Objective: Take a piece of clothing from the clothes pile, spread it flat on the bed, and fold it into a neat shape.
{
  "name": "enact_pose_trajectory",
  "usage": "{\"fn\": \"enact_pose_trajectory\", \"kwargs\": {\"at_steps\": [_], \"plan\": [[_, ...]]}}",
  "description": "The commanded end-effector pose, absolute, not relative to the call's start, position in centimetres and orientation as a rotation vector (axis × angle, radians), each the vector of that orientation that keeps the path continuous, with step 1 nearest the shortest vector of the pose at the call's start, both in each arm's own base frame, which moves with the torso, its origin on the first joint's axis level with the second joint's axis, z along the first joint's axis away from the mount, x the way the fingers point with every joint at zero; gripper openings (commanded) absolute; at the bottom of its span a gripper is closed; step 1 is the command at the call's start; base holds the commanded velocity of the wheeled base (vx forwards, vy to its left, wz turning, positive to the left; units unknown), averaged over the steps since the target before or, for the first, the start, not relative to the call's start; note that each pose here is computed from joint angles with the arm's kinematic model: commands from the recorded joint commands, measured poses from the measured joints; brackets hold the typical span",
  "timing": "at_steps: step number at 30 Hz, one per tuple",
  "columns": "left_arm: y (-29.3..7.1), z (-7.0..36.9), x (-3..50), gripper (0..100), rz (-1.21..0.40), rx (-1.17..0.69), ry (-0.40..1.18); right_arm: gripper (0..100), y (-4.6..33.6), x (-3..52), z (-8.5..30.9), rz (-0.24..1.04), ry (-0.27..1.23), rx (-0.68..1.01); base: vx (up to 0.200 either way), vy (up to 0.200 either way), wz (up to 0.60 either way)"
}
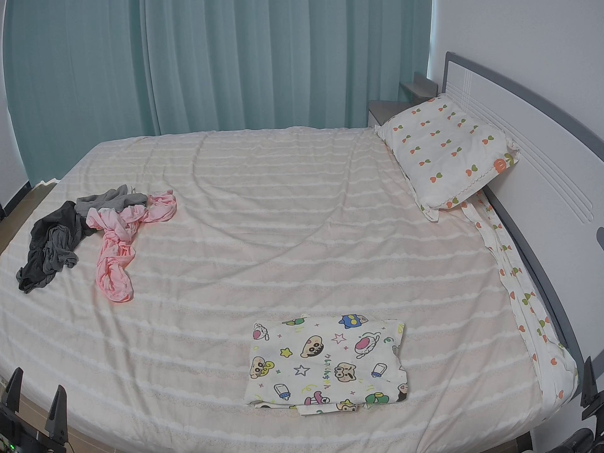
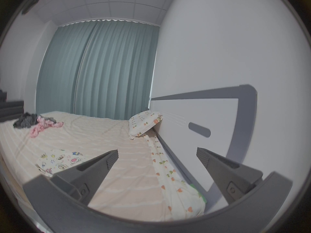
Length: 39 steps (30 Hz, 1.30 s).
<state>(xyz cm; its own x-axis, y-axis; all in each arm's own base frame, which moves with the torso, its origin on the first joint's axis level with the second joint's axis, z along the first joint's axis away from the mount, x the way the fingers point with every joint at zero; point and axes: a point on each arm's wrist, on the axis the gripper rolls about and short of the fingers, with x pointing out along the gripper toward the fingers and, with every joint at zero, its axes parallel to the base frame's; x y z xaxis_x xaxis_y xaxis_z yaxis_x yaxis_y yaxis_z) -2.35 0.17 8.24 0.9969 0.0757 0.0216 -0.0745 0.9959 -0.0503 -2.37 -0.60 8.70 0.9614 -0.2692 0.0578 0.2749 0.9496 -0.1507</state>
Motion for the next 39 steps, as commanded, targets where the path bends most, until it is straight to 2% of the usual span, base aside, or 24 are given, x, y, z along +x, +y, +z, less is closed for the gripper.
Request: {"fn": "enact_pose_trajectory", "kwargs": {"at_steps": [1,4,10,14,16,18,22,25,29,32,39], "plan": [[0.1,7.6,-2.2,100,0.069,-0.043,0.0,100,-0.2,-2.3,8.3,-0.111,-0.059,-0.12,0.0,0.0,0.0],[0.1,7.6,-2.2,100,0.069,-0.043,0.0,100,-0.1,-2.3,8.2,-0.05,-0.059,-0.087,0.0,0.0,0.0],[0.1,7.6,-2.2,100,0.068,-0.04,0.0,100,-0.1,-2.3,8.2,-0.014,-0.035,0.001,0.0,0.0,0.0],[0.1,7.6,-2.2,100,0.066,-0.038,0.002,100,-0.1,-2.4,8.2,-0.054,-0.037,0.003,0.0,0.0,0.0],[0.1,7.6,-2.2,100,0.066,-0.037,0.002,100,-0.3,-2.4,8.2,-0.13,-0.037,0.003,0.0,0.0,0.0],[0.1,7.6,-2.2,100,0.066,-0.037,0.002,100,-0.3,-2.4,8.2,-0.133,-0.034,0.001,0.0,0.0,0.0],[0.1,7.6,-2.2,100,0.066,-0.037,0.002,100,-0.1,-2.4,8.2,-0.018,-0.049,-0.039,0.0,0.0,0.0],[0.1,7.6,-2.2,100,0.066,-0.037,0.002,100,0.0,-2.5,9.0,0.007,-0.11,-0.131,0.0,0.0,0.0],[0.1,7.6,-2.2,100,0.066,-0.037,0.002,100,0.1,-2.6,9.6,0.036,-0.15,-0.131,0.0,0.0,0.0],[0.1,7.6,-2.2,100,0.066,-0.037,0.002,100,0.1,-2.3,8.3,0.03,-0.071,-0.105,0.0,0.0,0.0],[0.1,7.6,-2.2,100,0.066,-0.037,0.002,100,0.1,-2.3,8.2,0.043,-0.055,-0.067,0.0,0.0,0.0]]}}
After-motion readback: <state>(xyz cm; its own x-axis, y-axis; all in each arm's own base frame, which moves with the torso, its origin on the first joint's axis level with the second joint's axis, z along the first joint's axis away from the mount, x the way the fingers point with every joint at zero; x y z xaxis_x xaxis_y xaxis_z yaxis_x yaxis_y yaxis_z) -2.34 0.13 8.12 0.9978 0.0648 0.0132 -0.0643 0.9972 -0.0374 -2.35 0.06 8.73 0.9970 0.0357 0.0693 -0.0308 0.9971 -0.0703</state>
